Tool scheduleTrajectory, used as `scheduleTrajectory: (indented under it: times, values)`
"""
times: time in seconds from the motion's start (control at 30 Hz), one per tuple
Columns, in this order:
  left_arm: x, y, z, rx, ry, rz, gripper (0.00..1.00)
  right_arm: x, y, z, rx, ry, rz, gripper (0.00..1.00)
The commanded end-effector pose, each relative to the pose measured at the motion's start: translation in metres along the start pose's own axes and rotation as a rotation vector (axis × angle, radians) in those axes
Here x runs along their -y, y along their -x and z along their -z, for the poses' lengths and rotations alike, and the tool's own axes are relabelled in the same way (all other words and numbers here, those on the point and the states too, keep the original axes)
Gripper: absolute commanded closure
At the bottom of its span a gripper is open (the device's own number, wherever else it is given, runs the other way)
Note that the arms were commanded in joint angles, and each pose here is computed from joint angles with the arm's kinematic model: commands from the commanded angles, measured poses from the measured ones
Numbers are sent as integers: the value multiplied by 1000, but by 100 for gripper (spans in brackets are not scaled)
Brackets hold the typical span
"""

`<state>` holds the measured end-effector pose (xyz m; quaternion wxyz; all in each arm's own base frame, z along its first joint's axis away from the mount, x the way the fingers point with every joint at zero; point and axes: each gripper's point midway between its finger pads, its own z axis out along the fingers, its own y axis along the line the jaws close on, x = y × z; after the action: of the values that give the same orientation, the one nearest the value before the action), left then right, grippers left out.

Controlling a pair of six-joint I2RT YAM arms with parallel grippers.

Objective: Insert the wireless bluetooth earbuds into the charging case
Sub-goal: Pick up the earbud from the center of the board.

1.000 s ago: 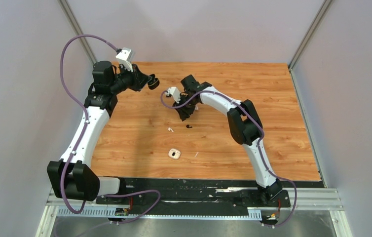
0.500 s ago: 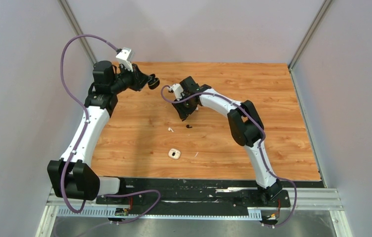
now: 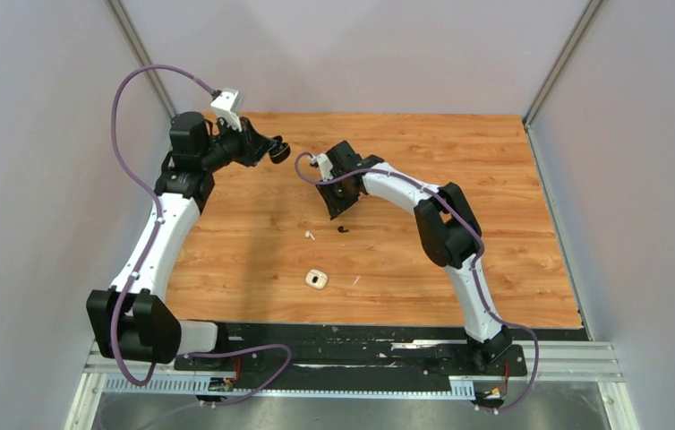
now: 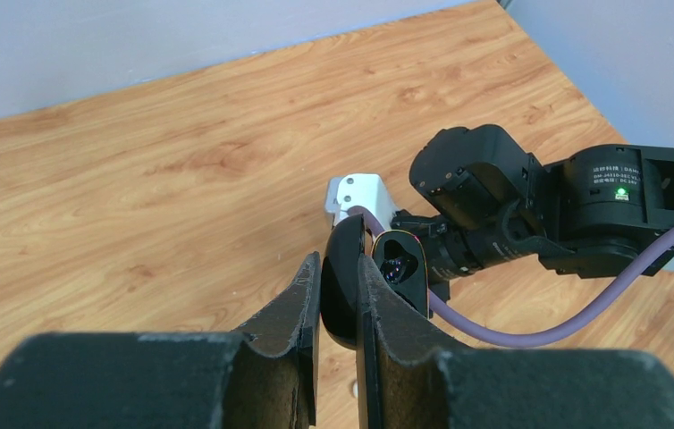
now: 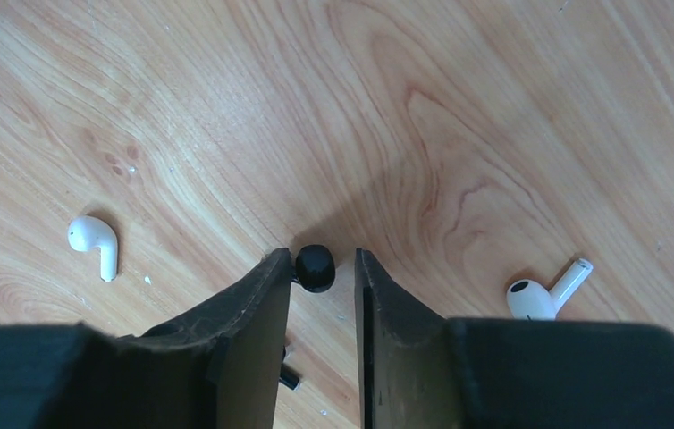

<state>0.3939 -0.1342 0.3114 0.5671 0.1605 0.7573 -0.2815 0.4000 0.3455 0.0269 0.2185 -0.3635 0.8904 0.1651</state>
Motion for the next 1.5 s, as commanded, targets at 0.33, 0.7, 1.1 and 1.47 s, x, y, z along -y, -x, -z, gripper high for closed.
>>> scheduleTrajectory:
  times: [0.33, 0.7, 1.1, 1.47]
  values:
    - [-1, 8, -1, 32, -7, -11, 100, -11, 6, 14, 27, 9, 20, 96]
    - [-13, -7, -19, -29, -9, -36, 100, 6, 87, 118, 374, 3, 218, 100]
    - [40, 4, -52, -87, -221, -84, 100, -33, 153, 326, 1135, -198, 820, 100]
    - [100, 22, -55, -52, -480, -105, 100, -72, 149, 346, 1255, -215, 1251, 100]
